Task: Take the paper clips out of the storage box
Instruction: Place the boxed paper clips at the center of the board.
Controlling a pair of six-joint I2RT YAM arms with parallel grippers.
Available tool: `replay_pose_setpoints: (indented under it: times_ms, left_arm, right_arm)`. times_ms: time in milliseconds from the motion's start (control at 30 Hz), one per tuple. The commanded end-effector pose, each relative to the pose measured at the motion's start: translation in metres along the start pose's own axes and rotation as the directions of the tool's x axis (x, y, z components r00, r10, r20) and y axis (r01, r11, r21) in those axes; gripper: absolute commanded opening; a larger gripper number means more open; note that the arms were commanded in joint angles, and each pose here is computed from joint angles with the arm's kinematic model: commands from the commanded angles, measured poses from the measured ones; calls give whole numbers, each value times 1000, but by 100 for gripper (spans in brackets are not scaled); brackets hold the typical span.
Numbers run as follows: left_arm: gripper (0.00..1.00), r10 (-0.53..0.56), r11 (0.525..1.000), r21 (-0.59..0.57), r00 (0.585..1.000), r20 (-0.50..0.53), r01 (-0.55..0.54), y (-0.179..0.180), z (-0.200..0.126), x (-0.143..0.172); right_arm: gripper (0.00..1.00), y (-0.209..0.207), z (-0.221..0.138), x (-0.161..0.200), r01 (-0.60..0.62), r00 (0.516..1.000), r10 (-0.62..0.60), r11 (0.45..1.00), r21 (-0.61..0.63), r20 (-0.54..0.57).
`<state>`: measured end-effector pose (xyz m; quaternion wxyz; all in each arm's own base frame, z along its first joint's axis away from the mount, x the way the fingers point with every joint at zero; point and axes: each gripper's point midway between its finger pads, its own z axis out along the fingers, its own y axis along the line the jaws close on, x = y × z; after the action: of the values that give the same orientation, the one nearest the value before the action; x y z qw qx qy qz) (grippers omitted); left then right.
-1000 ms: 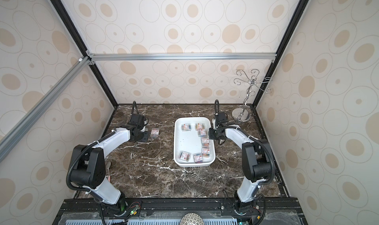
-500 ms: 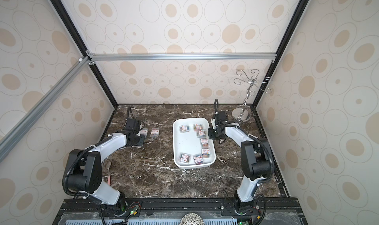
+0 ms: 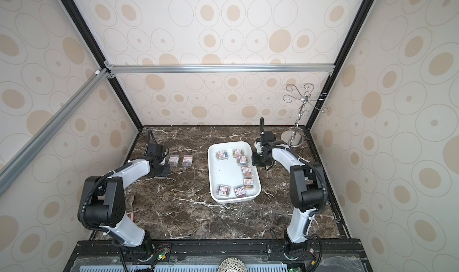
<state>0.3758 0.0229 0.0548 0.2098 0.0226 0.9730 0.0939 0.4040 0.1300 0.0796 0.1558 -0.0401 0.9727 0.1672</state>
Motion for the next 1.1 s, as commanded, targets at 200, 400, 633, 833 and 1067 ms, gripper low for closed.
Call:
replay_pose_setpoints:
  times_ms: [200,400,633,833,1067]
  left_arm:
    - [48,41,999,-1,998,42,-41,17,2,-18]
    - [48,31,999,25,999,31,-32,25,10,-15]
    - [45,50,999,-11,995,-81,-51,28,36,5]
    - [45,48,998,-27,996,-80,-51,31,35,6]
    - [45,41,998,-38,996,-82,-45,33,33,9]
  right_arm:
    - [7,-6,4,19,-22,993,27,999,36,-118]
    - [7,-9,-1,19,-24,991,32,998,64,-128]
    - [7,-11,-4,20,-21,992,30,997,75,-124]
    - [7,-13,-3,23,-17,991,28,996,87,-131]
    - [7,-14,-6,22,-11,992,23,996,94,-128]
